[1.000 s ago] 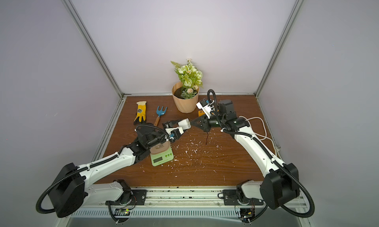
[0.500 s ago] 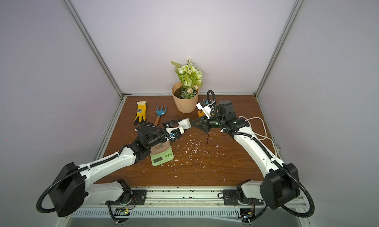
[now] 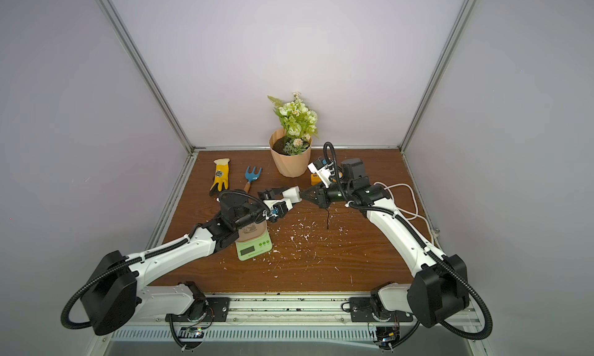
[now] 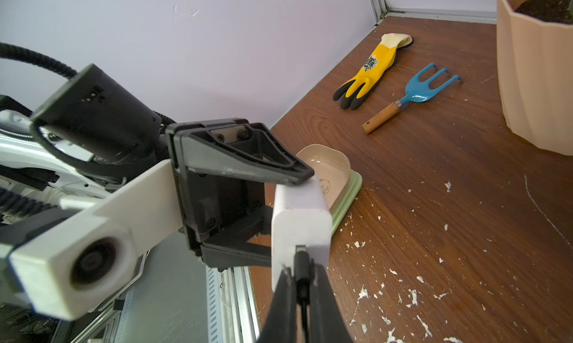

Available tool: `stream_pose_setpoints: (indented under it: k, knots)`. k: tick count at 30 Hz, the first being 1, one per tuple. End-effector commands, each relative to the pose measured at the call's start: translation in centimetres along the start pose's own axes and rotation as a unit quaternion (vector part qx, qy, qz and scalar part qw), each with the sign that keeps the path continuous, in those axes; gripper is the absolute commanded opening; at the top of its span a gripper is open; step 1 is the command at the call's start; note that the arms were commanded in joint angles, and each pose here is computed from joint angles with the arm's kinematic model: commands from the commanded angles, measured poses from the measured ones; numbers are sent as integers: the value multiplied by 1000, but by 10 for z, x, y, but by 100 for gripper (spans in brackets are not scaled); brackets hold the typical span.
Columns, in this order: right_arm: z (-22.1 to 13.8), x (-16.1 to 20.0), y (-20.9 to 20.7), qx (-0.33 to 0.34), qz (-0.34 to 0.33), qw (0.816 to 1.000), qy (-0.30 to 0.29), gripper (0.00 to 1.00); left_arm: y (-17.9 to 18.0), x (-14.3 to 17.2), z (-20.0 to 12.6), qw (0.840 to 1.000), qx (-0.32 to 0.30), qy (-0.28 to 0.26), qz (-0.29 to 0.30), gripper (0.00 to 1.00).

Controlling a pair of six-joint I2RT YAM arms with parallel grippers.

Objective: Charge the electronic scale
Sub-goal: Insert the charging cable into the plug, then insert the plug into the socket.

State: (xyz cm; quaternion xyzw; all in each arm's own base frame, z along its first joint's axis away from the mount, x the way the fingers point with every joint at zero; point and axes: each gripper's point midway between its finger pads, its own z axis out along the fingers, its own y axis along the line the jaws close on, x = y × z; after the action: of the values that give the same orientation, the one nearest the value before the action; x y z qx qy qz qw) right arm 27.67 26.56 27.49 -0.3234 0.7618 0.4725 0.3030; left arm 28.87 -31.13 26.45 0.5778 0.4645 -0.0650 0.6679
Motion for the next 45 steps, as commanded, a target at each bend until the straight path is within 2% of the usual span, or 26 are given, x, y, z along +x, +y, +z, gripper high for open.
stream_pose_setpoints:
  k: [1,4,8,9,16,18,22,30,35,45]
  knots:
    - [10,9,5,-12,-5,1000,25,0,30,-34,1,998,-45,-46,28,38]
    - [12,10,6,-14,-7,1000,27,0,31,-36,1,997,-47,-50,28,38]
    - [11,5,8,-13,-14,1000,18,9,30,-33,2,997,-46,-48,27,38]
    - [11,5,8,-14,-15,1000,18,12,29,-33,3,998,-44,-49,26,38]
    - [-2,-7,3,31,-44,998,-15,56,24,-23,3,998,-47,-37,18,38]
    - [-6,-10,3,42,-56,997,-27,64,23,-20,3,998,-49,-36,12,38]
    - [-6,-9,3,40,-69,996,-33,72,24,-22,1,998,-53,-45,-2,38]
    - [0,-19,6,16,-71,996,-46,75,21,-20,4,997,-50,-49,-19,39]
    - [5,-27,4,6,-62,997,-53,72,20,-18,8,997,-46,-48,-29,39]
    - [18,-27,-2,-19,-49,998,-43,51,21,-13,18,997,-46,-43,-41,40]
